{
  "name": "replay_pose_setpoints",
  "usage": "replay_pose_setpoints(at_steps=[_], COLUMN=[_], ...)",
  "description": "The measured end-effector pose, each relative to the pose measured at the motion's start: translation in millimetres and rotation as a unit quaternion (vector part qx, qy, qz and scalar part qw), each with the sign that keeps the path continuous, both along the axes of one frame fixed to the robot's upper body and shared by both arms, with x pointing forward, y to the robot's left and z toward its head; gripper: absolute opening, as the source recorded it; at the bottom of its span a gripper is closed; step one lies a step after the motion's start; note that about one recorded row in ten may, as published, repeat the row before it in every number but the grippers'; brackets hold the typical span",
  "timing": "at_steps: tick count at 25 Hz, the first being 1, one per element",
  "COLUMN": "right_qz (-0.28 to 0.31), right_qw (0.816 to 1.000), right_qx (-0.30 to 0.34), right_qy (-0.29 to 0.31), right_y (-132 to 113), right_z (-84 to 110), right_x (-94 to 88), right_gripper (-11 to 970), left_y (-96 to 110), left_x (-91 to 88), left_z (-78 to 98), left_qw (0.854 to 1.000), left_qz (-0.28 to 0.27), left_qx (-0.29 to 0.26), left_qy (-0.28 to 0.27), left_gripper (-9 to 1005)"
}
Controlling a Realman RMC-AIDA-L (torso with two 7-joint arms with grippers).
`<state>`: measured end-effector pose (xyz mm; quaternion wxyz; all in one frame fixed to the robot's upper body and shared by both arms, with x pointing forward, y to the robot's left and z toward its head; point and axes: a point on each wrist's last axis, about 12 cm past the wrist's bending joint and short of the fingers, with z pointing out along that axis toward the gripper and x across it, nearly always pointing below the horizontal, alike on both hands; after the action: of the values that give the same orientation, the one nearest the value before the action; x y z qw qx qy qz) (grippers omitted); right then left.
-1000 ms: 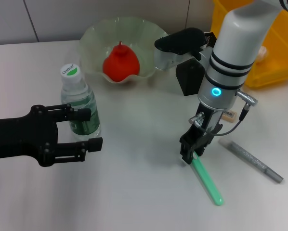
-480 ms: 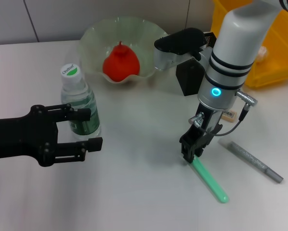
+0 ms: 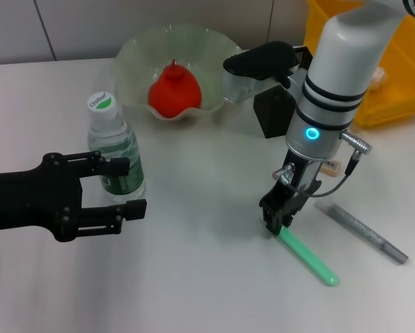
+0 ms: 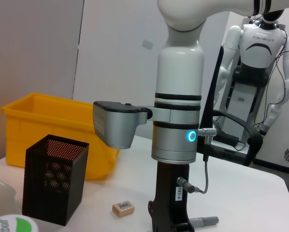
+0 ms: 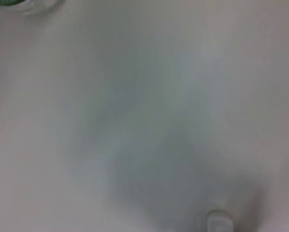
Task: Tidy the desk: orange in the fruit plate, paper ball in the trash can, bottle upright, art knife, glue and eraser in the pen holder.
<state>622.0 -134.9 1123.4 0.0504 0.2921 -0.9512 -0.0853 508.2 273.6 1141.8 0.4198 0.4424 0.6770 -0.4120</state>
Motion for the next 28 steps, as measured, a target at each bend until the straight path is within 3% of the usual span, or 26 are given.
replay_pose_setpoints(at_steps=[21,28], right_qz=[0.008,0.007], right_qw=[1.0,0.999], right_qx=[0.005,0.03], right_qy=[0.004,-0.011], right_y=[1,3], right_z=[-1.2,8.8], right_x=[-1.7,5.8], right_gripper=[183,183], left_y=[0,3], left_x=[-0.4,-0.4], left_z=[-0.4,0.6], left_qw=[1.0,1.0], left_qz=[0.001,0.008], left_qx=[-0.001,-0.005], left_qy=[0.001,0.002], left_gripper=[742,742])
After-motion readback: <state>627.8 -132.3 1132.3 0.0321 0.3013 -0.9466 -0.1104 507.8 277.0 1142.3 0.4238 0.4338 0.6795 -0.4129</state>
